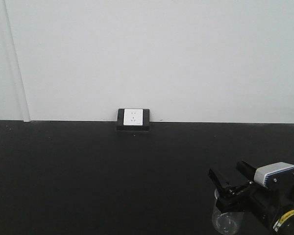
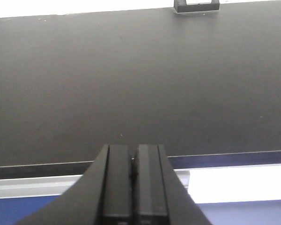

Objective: Grab transparent chemical and place on left bench

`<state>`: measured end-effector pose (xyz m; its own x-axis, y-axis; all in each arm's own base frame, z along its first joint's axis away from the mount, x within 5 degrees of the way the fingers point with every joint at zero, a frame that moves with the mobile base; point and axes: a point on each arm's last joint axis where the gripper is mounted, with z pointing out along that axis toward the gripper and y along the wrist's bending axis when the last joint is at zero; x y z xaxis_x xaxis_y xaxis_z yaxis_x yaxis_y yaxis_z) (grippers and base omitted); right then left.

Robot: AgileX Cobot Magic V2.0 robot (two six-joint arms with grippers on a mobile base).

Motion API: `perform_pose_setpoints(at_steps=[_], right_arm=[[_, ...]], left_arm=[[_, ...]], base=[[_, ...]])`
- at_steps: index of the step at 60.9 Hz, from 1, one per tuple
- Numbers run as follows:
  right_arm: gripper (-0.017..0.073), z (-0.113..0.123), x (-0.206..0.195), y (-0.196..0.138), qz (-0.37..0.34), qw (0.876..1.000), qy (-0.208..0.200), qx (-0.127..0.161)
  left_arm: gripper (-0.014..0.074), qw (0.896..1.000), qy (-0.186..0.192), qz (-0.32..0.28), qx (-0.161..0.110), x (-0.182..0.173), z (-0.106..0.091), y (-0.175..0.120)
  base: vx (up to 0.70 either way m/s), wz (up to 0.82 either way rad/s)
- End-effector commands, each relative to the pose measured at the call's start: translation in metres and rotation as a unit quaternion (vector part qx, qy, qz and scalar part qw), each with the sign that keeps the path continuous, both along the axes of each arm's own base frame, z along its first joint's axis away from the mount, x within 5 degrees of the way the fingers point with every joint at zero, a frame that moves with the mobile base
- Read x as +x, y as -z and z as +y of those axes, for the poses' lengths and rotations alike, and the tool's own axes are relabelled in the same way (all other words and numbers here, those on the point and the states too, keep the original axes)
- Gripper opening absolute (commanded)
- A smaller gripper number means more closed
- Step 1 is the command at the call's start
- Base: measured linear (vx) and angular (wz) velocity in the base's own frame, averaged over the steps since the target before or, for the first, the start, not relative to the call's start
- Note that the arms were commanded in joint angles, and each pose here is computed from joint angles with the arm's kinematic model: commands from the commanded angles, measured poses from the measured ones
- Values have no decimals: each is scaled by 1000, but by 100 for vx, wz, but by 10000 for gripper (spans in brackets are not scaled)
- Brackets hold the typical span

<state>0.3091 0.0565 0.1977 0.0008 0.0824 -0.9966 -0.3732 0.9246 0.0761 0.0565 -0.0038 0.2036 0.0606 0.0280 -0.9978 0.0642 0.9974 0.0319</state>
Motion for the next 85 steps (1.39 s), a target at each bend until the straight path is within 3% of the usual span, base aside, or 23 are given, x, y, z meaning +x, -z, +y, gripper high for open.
perform_pose_setpoints(at_steps=[1,12,31,59,72,85], right_arm=[[541,-3,5,-20,-85,996,16,20],[541,-3,9,-7,-73,997,22,-4],[534,-6,16,19,-33,999,43,1],[456,-6,18,39,-16,999,41,1],[347,-6,18,38,-26,999,40,-3],[121,-6,18,38,-30,999,40,-8]], left_arm=[[-3,999,0,-40,-7,-1,0,-3],[-3,999,0,-40,-7,-1,0,-3],[-3,999,0,-40,-7,-1,0,-3],[-3,999,0,-40,-7,-1,0,-3],[-3,999,0,-40,-7,-1,0,-3],[-3,999,0,-40,-7,-1,0,-3]], base=[[0,0],[0,0],[0,0],[0,0],[0,0],[0,0]])
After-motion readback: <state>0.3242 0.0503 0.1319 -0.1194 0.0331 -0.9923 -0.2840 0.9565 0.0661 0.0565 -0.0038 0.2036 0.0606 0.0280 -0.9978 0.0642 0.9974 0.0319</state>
